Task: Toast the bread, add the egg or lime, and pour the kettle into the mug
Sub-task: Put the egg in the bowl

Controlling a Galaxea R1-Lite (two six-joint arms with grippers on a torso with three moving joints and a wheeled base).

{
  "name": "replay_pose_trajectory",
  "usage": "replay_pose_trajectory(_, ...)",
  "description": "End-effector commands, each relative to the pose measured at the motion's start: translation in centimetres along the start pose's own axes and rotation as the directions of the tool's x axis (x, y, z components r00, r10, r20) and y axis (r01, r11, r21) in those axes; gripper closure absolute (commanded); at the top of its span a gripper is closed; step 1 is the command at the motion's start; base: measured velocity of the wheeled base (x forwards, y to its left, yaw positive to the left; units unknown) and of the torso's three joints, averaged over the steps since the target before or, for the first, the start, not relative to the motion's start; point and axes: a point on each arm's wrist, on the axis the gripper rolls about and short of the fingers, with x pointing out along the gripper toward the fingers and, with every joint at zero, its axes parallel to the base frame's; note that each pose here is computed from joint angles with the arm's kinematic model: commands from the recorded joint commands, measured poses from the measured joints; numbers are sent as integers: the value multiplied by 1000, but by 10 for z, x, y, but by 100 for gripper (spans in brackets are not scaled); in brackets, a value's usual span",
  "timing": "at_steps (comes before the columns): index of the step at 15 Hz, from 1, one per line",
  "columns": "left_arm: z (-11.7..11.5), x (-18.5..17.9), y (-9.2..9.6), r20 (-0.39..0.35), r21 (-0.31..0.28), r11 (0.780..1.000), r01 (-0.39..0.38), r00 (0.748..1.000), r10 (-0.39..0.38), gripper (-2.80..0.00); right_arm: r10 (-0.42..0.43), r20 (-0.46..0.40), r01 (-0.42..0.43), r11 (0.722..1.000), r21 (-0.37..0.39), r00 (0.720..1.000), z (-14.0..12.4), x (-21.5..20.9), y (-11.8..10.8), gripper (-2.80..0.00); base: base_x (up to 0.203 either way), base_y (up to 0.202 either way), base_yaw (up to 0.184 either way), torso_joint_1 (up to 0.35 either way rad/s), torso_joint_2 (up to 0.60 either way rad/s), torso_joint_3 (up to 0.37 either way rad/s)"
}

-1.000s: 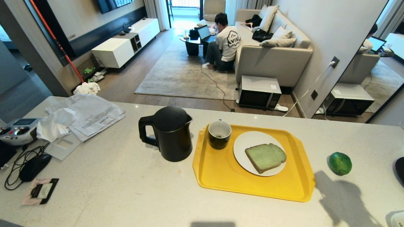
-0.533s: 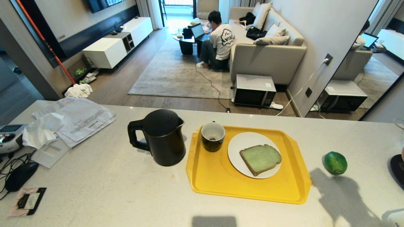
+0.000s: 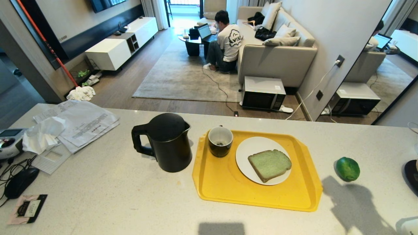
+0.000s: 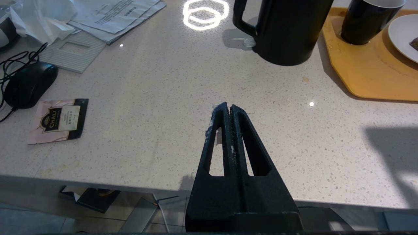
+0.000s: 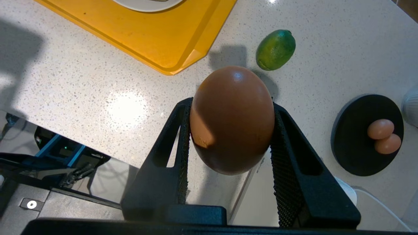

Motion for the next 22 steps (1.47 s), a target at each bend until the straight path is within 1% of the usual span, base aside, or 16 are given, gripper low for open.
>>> replay_pose_trajectory(1, 0, 0, 0, -1, 0, 1000, 0, 1000, 0, 0, -14, 17, 14, 1000, 9, 1000, 0, 0, -1, 0, 0, 0, 0, 0, 0, 0)
replay_pose_trajectory(4, 0, 0, 0, -1, 0, 1000, 0, 1000, 0, 0, -45, 75, 44, 999, 13, 996, 5, 5, -5, 0, 0, 0, 0, 0, 0, 0)
replay_pose_trajectory(6, 0, 0, 0, -1, 0, 1000, 1, 1000, -1, 0, -41, 109, 40, 999, 10, 993, 4, 12, -4, 0, 0, 0, 0, 0, 0, 0)
replay_pose_trajectory(9, 0, 0, 0, -1, 0, 1000, 0, 1000, 0, 0, -3, 148, 3, 1000, -4, 989, -1, 21, 0, 0, 0, 0, 0, 0, 0, 0)
replay_pose_trajectory(11, 0, 0, 0, -1, 0, 1000, 1, 1000, -1, 0, 62, 167, -60, 998, -14, 984, -12, 19, 6, 0, 0, 0, 0, 0, 0, 0)
replay_pose_trajectory(12, 0, 0, 0, -1, 0, 1000, 0, 1000, 0, 0, 93, 165, -92, 996, -17, 982, -20, 19, 10, 0, 0, 0, 0, 0, 0, 0)
replay_pose_trajectory(14, 0, 0, 0, 0, 0, 1000, 0, 1000, 0, 0, 117, 140, -116, 993, -14, 983, -32, 23, 15, 0, 0, 0, 0, 0, 0, 0)
replay_pose_trajectory(16, 0, 0, 0, 0, 0, 1000, 1, 1000, -1, 0, 124, 127, -124, 992, -10, 984, -35, 26, 16, 0, 0, 0, 0, 0, 0, 0)
replay_pose_trajectory(18, 0, 0, 0, -1, 0, 1000, 0, 1000, 0, 0, 123, 107, -124, 992, -1, 987, -28, 33, 12, 0, 0, 0, 0, 0, 0, 0)
replay_pose_trajectory(19, 0, 0, 0, -1, 0, 1000, 0, 1000, 0, 0, 120, 107, -121, 993, 0, 987, -20, 36, 8, 0, 0, 0, 0, 0, 0, 0)
replay_pose_trajectory(20, 0, 0, 0, -1, 0, 1000, 0, 1000, 0, 0, 122, 101, -122, 993, -2, 987, -11, 42, 4, 0, 0, 0, 0, 0, 0, 0)
replay_pose_trajectory(22, 0, 0, 0, -1, 0, 1000, 0, 1000, 0, 0, 122, 109, -120, 992, -31, 987, 17, 54, -9, 0, 0, 0, 0, 0, 0, 0)
